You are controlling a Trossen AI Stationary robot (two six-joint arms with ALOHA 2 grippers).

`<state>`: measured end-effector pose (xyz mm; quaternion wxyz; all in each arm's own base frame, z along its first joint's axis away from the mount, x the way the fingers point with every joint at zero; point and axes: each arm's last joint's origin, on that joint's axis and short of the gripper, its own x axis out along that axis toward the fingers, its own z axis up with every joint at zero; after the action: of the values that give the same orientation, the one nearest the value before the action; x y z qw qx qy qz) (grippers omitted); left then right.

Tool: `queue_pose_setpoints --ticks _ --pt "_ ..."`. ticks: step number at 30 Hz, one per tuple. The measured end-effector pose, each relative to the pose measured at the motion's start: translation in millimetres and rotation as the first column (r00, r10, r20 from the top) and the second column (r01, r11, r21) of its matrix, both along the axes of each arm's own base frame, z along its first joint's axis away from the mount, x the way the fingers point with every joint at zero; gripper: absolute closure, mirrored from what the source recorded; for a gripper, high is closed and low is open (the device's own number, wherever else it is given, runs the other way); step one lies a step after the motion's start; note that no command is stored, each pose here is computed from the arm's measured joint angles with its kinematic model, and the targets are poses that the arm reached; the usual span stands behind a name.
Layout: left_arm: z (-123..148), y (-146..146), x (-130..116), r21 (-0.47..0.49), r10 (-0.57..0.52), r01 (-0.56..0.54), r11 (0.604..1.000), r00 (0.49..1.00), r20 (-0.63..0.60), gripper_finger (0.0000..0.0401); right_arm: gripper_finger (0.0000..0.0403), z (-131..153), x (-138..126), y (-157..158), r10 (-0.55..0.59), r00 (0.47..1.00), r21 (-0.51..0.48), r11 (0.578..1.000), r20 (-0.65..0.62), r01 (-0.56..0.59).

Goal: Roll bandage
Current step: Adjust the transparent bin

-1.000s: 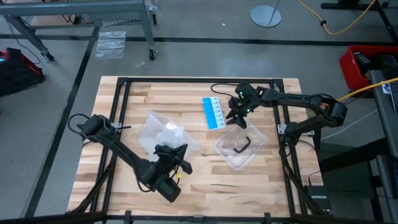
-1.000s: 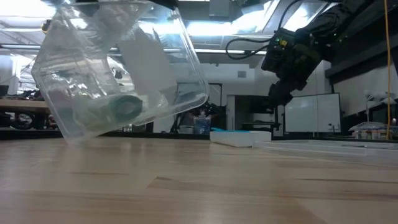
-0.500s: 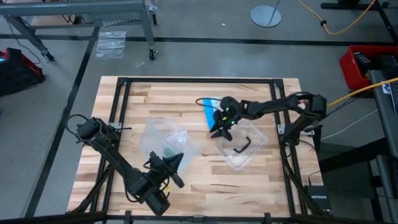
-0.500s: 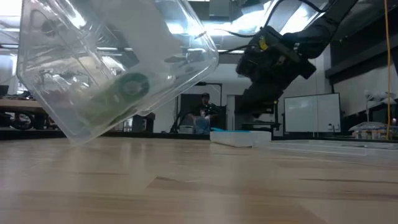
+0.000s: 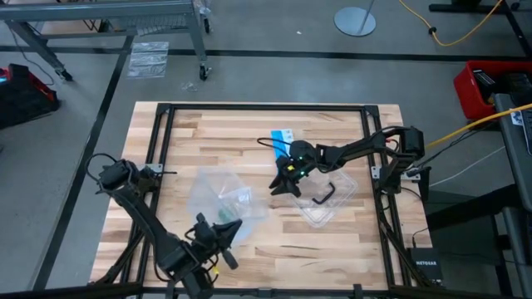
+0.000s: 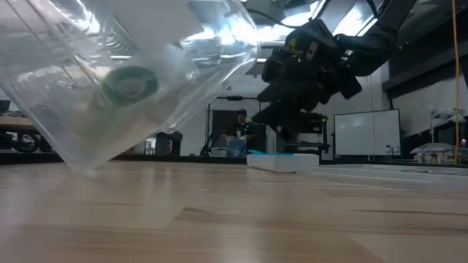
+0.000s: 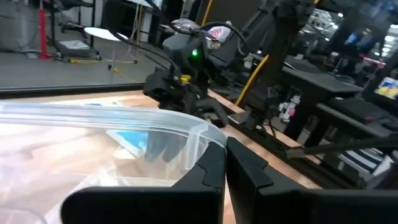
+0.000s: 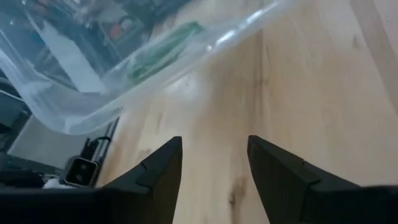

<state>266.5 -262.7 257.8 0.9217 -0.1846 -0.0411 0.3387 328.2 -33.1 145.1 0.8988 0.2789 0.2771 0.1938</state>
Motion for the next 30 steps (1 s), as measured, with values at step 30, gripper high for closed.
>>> queue_pose_setpoints --ticks 30 --pt "-6 -22 -15 0.058 -0.059 0.06 0.997 0.998 -0.012 0.0401 0.0217 9 10 44 -0.17 0.985 0.125 0.977 -0.028 0.173"
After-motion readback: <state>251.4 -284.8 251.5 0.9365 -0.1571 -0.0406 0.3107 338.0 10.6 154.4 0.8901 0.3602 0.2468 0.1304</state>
